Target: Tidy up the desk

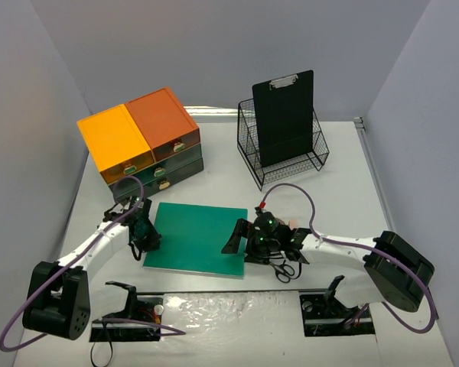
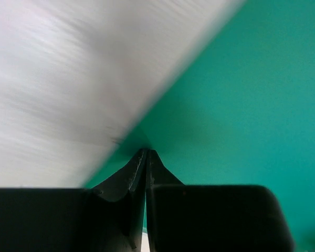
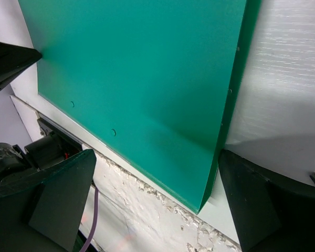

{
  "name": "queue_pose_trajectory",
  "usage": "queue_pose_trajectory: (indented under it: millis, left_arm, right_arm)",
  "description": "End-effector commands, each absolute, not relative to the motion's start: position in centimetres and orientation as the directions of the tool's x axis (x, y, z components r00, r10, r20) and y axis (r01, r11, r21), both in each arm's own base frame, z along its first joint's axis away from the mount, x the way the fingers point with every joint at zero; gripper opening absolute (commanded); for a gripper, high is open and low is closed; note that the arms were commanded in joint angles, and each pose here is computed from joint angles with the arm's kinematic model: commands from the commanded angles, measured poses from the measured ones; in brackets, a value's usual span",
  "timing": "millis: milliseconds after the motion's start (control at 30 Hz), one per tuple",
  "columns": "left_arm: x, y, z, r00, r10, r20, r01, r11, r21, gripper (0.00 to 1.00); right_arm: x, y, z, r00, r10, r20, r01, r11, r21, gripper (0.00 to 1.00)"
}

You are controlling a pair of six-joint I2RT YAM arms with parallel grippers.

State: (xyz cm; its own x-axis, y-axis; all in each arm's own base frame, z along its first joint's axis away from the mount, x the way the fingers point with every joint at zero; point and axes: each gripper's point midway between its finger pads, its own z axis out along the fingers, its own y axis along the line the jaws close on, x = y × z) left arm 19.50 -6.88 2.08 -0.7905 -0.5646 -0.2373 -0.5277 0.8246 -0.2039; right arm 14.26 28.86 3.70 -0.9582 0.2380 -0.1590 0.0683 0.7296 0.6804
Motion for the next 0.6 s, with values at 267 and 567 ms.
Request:
queue_pose_trajectory:
  millis: [267,567]
  left_arm:
    - [20.0,-8.7,4.6,-0.800,-0.569,-0.192,-0.516,0.814,-0.266,0.00]
    - [17.7,-3.2,5.5,-0.719,-0.622,-0.309,-0.652,0.758,-0.008,0.27]
  right_arm:
    - [15.1,31.0,6.0,-0.959,0.206,-0.194,0.006,0.698,0.716,1.00]
    - [14.9,30.2,6.2,-0.953,0.227,-0.202,0.015,0.698,0.716,1.00]
